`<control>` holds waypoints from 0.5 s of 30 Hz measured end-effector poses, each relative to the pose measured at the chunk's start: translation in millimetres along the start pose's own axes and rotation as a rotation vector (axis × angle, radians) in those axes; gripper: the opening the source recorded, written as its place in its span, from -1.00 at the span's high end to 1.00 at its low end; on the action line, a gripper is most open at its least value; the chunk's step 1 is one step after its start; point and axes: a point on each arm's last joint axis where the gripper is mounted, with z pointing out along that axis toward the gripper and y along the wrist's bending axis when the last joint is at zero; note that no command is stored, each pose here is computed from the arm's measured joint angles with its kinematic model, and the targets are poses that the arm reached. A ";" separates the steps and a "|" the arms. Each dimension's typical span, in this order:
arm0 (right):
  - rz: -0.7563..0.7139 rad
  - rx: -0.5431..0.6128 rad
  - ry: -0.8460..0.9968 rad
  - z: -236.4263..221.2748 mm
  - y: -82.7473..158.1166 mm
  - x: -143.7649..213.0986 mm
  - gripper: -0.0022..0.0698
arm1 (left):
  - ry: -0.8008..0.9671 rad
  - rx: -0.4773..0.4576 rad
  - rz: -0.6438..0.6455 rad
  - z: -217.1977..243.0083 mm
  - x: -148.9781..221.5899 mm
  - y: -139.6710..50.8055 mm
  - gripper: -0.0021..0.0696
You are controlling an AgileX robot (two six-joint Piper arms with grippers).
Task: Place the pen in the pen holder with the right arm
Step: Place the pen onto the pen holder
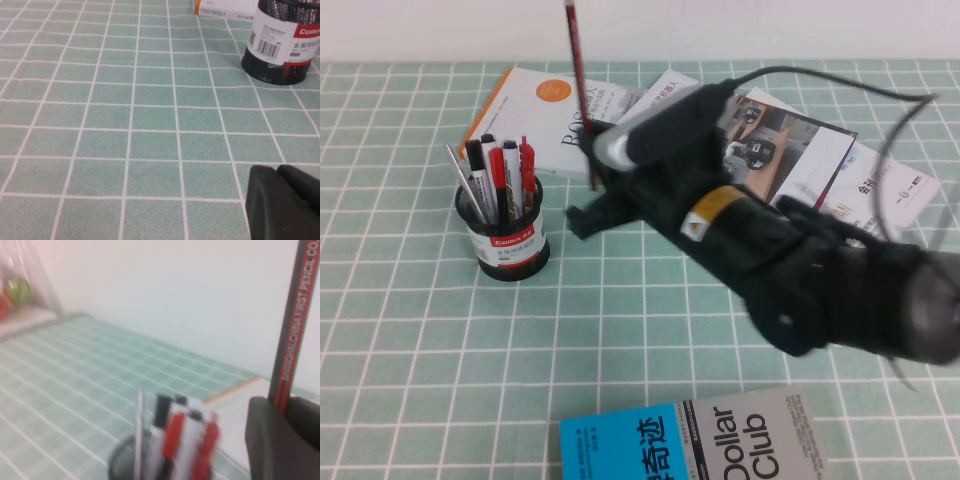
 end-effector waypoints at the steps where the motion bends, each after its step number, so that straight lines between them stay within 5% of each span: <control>1: 0.021 -0.008 -0.017 6.9 1.2 1.9 0.89 | 0.000 0.000 0.000 0.0 0.0 0.0 0.96; 15: 0.111 -0.181 -0.052 96.6 23.4 53.4 0.89 | 0.000 0.000 0.000 0.0 0.0 0.0 0.96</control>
